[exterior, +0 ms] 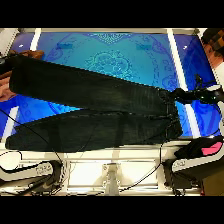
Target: Fold the clothes and pants, and hang the long-sleeved shirts on hangers.
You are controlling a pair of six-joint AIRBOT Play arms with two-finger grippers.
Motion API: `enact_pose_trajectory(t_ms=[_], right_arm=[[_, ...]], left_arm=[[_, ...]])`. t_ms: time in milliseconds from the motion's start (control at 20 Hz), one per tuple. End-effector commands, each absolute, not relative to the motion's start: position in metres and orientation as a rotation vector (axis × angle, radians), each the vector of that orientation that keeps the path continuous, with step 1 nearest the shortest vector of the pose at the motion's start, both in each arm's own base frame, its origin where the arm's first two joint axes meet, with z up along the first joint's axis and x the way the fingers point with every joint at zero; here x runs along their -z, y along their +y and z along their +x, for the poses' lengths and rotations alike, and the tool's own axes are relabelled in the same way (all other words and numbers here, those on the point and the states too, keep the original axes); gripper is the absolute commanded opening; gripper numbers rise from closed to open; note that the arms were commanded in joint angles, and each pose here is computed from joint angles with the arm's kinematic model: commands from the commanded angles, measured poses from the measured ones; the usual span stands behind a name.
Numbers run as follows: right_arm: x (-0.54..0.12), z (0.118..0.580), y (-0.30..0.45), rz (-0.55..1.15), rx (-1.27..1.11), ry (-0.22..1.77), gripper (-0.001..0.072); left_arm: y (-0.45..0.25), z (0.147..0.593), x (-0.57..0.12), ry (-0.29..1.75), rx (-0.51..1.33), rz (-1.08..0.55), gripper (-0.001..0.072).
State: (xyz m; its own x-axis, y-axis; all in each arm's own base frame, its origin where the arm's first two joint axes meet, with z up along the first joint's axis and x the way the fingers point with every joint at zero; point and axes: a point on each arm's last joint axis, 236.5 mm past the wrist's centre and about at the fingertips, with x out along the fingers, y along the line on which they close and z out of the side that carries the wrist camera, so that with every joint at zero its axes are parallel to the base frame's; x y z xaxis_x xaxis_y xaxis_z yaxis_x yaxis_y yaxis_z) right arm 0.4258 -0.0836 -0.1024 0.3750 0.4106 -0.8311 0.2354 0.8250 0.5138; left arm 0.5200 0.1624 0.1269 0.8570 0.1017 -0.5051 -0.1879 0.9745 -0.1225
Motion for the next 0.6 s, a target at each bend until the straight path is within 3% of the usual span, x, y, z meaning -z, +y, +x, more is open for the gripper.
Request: enact_pose_trajectory(t_ms=[0,100,200,350,400,550], right_arm=[[0.116,0.436,-0.079,0.71,-0.13,1.246,0.0569],[0.122,0.438,-0.071,0.715,-0.16,1.272,0.0549],[0.124,0.442,-0.061,0.681,-0.191,1.276,0.041],[0.118,0.451,-0.045,0.571,-0.276,1.256,0.0062],[0.113,0.457,-0.043,0.539,-0.295,1.24,0.003],[0.092,0.481,-0.062,0.462,-0.269,1.163,0.003]], left_arm=[[0.162,0.52,-0.127,0.522,-0.151,-0.17,0.0035],[0.162,0.52,-0.127,0.522,-0.151,-0.17,0.0035],[0.162,0.52,-0.127,0.522,-0.151,-0.171,0.0036],[0.162,0.52,-0.127,0.522,-0.151,-0.171,0.0035],[0.162,0.52,-0.127,0.522,-0.151,-0.171,0.0035],[0.157,0.517,-0.122,0.546,-0.136,-0.175,0.0035]])
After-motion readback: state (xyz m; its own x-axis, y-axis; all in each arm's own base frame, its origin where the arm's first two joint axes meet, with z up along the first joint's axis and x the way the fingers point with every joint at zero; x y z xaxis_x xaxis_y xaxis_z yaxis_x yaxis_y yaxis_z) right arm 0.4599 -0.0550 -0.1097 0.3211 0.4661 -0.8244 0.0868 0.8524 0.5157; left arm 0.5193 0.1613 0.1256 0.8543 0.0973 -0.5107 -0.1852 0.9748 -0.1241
